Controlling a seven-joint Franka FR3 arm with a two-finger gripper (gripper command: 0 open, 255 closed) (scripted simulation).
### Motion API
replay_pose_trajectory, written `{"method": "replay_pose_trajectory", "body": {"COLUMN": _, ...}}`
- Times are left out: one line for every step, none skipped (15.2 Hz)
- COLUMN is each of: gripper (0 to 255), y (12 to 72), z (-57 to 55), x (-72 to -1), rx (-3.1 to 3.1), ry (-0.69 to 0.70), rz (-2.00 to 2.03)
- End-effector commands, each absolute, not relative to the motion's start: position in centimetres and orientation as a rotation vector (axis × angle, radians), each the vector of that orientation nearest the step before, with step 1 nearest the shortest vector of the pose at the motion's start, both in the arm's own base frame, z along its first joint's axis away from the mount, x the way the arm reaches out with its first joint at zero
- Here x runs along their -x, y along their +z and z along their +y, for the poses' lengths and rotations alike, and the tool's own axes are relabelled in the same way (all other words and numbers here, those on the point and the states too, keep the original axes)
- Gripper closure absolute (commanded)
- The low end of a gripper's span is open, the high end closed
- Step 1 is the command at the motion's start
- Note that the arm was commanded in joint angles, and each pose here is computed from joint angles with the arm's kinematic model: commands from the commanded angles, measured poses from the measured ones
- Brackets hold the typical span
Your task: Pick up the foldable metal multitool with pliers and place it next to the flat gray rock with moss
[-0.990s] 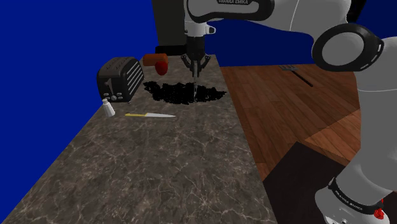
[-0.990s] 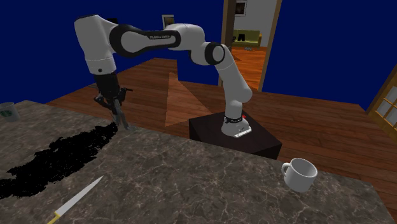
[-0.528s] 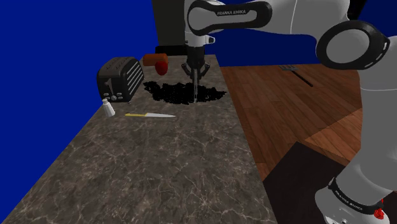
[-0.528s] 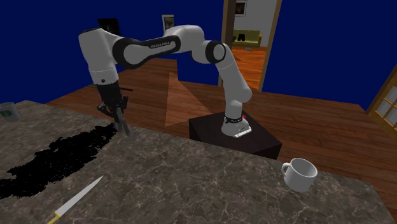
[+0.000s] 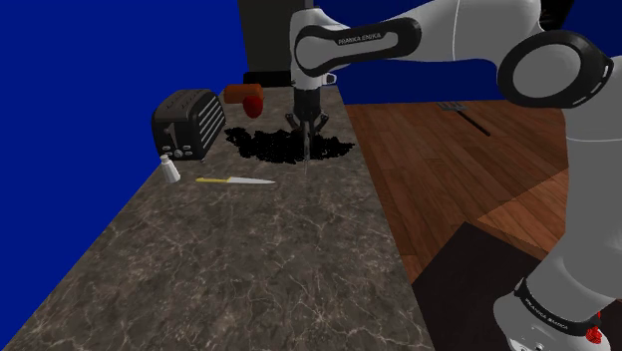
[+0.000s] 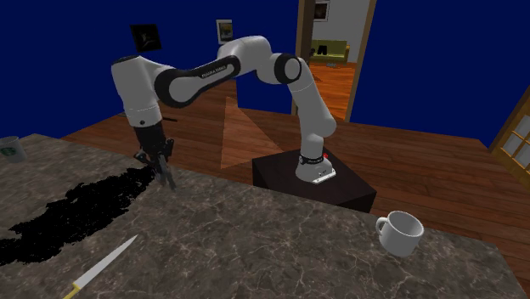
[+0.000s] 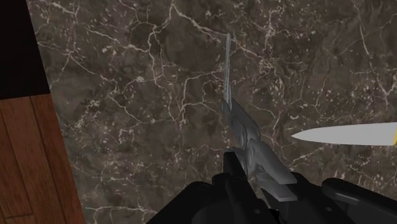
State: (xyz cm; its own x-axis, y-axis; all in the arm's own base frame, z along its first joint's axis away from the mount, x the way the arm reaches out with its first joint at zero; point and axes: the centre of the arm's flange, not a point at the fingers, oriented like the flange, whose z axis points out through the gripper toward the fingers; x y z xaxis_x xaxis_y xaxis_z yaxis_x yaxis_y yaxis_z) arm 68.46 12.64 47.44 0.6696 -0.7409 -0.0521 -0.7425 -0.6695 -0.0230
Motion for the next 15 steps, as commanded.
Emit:
{"method": "replay_pose_trajectory", "body": {"gripper": 255, "y": 46.4, "z": 12.6, "x": -68.4, "rx": 2.831, "ry": 0.059, "rz": 1.258}}
{"method": "replay_pose_trajectory", "body": {"gripper": 255, "y": 45.9, "z": 12.6, "x": -68.4, "rx": 2.831, "ry": 0.059, "rz": 1.258}}
{"method": "replay_pose_trajectory", "body": {"gripper": 255, "y": 45.4, "z": 12.6, "x": -68.4, "rx": 2.831, "ry": 0.059, "rz": 1.258}}
{"method": "replay_pose_trajectory", "body": {"gripper": 255, "y": 44.8, "z": 12.6, "x": -68.4, "rx": 2.831, "ry": 0.059, "rz": 1.258}}
{"method": "replay_pose_trajectory", "body": {"gripper": 255, "y": 44.3, "z": 12.6, "x": -68.4, "rx": 2.831, "ry": 0.059, "rz": 1.258}}
{"method": "replay_pose_trajectory", "body": {"gripper": 255, "y": 43.8, "z": 12.6, "x": -68.4, "rx": 2.831, "ry": 0.059, "rz": 1.258}}
{"method": "replay_pose_trajectory", "body": {"gripper": 255, "y": 43.2, "z": 12.6, "x": -68.4, "rx": 2.831, "ry": 0.059, "rz": 1.258}}
{"method": "replay_pose_trajectory", "body": {"gripper": 255, "y": 42.7, "z": 12.6, "x": -68.4, "rx": 2.831, "ry": 0.059, "rz": 1.258}}
{"method": "replay_pose_trajectory", "body": {"gripper": 255, "y": 42.2, "z": 12.6, "x": -68.4, "rx": 2.831, "ry": 0.059, "rz": 1.258}}
{"method": "replay_pose_trajectory", "body": {"gripper": 255, "y": 41.7, "z": 12.6, "x": -68.4, "rx": 2.831, "ry": 0.059, "rz": 1.258}}
{"method": "replay_pose_trajectory", "body": {"gripper": 255, "y": 41.1, "z": 12.6, "x": -68.4, "rx": 2.831, "ry": 0.059, "rz": 1.258}}
{"method": "replay_pose_trajectory", "body": {"gripper": 255, "y": 40.6, "z": 12.6, "x": -68.4, "rx": 2.831, "ry": 0.059, "rz": 1.258}}
{"method": "replay_pose_trajectory", "body": {"gripper": 255, "y": 40.1, "z": 12.6, "x": -68.4, "rx": 2.831, "ry": 0.059, "rz": 1.258}}
{"method": "replay_pose_trajectory", "body": {"gripper": 255, "y": 39.5, "z": 12.6, "x": -68.4, "rx": 2.831, "ry": 0.059, "rz": 1.258}}
{"method": "replay_pose_trajectory", "body": {"gripper": 255, "y": 39.0, "z": 12.6, "x": -68.4, "rx": 2.831, "ry": 0.059, "rz": 1.258}}
